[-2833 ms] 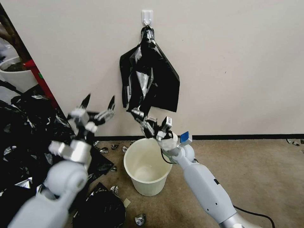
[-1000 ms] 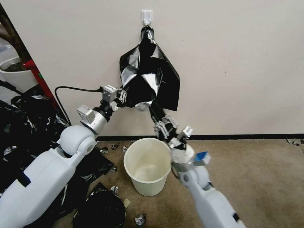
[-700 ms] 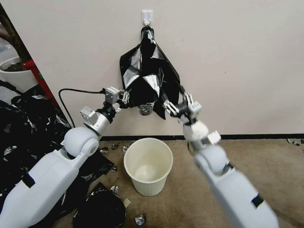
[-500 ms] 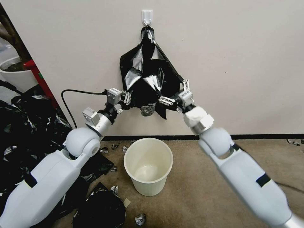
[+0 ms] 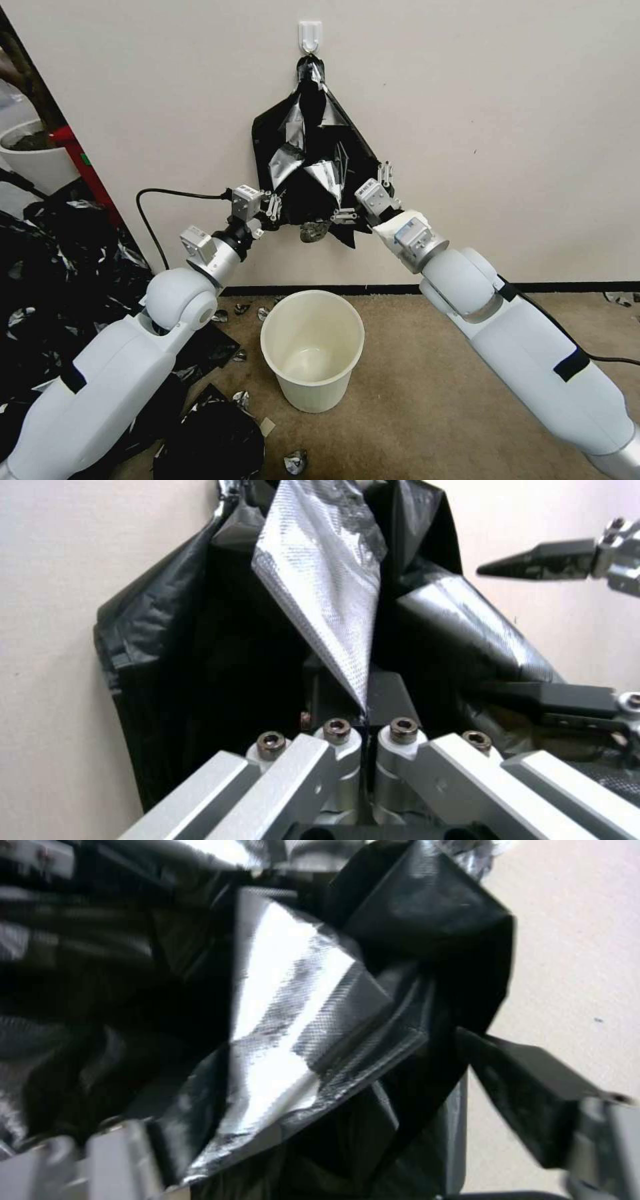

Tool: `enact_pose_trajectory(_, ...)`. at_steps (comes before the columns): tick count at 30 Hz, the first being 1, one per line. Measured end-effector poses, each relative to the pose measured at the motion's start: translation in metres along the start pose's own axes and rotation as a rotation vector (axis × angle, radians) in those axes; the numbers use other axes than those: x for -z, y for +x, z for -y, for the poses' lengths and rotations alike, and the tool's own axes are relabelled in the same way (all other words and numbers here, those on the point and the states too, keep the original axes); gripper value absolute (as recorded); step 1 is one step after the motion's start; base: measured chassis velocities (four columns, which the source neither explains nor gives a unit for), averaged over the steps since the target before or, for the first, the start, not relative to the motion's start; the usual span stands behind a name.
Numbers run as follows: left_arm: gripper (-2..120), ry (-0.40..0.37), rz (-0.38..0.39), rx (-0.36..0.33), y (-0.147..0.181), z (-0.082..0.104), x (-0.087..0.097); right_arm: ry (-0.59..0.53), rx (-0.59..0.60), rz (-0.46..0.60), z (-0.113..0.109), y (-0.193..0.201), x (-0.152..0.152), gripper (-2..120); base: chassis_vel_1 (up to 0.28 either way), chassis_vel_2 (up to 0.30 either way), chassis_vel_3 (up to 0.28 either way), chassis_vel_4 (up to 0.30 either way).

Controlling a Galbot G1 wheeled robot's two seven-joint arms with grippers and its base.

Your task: Place a trash bag onto the trash bin.

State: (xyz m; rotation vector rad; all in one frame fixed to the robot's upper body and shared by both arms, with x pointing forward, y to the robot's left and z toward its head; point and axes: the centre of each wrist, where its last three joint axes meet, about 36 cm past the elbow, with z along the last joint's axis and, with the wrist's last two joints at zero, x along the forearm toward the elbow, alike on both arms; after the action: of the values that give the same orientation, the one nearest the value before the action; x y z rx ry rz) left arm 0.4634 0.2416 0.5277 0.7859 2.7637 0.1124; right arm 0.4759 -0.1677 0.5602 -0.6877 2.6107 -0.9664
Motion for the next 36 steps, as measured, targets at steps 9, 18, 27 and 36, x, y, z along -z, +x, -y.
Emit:
enact_pose_trajectory(9, 0, 0.008, 0.0, 0.01, 0.003, 0.003, 0.002, 0.084, -0.051, 0.006, -0.004, -0.015, 0.008, 54, 0.0, 0.0, 0.0, 0.0)
enact_pose_trajectory(18, 0, 0.003, -0.009, 0.023, 0.01, 0.001, 0.005, -0.022, -0.067, 0.026, -0.01, -0.03, 0.019, 19, 0.0, 0.0, 0.0, 0.0)
enact_pose_trajectory(27, 0, 0.006, -0.011, 0.025, 0.013, 0.002, 0.004, 0.014, -0.124, -0.011, -0.003, -0.035, 0.017, 16, 0.0, 0.0, 0.0, 0.0)
enact_pose_trajectory(36, 0, 0.008, -0.011, 0.024, 0.012, 0.003, 0.003, 0.027, -0.134, -0.01, -0.001, -0.038, 0.018, 48, 0.0, 0.0, 0.0, 0.0)
